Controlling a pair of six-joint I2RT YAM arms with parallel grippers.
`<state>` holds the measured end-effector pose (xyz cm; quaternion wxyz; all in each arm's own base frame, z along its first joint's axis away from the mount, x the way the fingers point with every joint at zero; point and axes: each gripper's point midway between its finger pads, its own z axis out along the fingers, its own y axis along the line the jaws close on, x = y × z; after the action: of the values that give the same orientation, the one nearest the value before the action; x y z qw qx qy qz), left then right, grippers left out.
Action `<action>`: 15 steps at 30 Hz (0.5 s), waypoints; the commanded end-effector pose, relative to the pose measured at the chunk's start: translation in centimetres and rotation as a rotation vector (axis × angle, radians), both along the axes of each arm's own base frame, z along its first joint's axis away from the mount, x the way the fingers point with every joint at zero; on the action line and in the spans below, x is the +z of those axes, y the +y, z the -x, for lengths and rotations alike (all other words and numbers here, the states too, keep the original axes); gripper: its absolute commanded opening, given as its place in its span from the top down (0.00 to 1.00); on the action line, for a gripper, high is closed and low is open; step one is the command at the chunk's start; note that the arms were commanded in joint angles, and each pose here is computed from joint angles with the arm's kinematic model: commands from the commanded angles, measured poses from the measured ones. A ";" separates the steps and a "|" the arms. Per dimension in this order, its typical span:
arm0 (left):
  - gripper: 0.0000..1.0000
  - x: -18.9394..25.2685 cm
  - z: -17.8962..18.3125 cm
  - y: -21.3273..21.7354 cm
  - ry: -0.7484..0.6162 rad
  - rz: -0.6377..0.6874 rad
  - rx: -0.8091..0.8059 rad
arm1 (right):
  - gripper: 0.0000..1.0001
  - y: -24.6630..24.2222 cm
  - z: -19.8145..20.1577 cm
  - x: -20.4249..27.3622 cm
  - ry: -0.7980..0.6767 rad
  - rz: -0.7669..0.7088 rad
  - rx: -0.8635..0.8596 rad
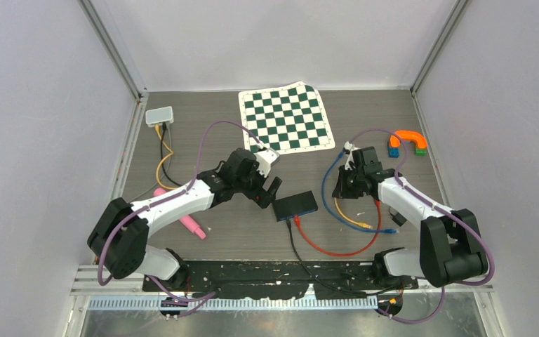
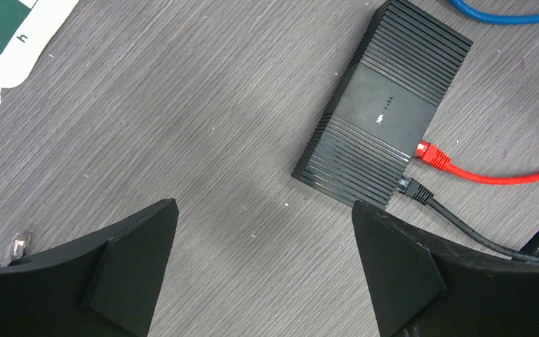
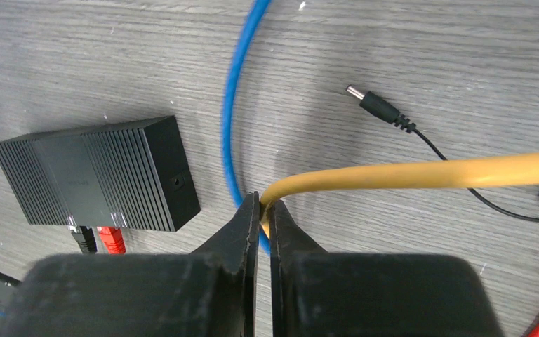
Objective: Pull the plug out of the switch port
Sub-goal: Pull the connector from the switch port.
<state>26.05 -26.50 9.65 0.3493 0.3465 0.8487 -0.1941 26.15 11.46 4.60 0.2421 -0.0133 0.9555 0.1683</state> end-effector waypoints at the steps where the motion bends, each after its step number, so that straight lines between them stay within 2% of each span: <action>1: 0.00 0.8 -0.4 0.0 -0.033 0.004 -0.009 | 0.95 0.0 -0.4 1.3 -0.046 0.021 0.012; 8: 0.01 0.9 -0.3 -0.1 -0.036 0.007 -0.025 | 0.95 1.0 -0.2 2.0 -0.053 0.031 0.094; 11: 0.00 0.7 -0.2 0.0 -0.033 0.005 -0.029 | 0.95 0.6 -0.2 1.5 -0.008 0.121 0.134; 13: 0.00 0.8 -0.2 -0.1 -0.034 0.006 -0.032 | 0.88 -0.1 -0.1 1.0 0.031 0.188 0.111; 15: 0.01 0.7 -0.1 0.0 -0.035 0.003 -0.034 | 0.73 -0.6 -0.2 1.3 0.026 0.226 0.089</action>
<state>26.02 -26.42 9.59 0.3491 0.3550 0.8459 -0.1911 25.72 12.31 5.16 0.2164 -0.0756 0.9645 0.1310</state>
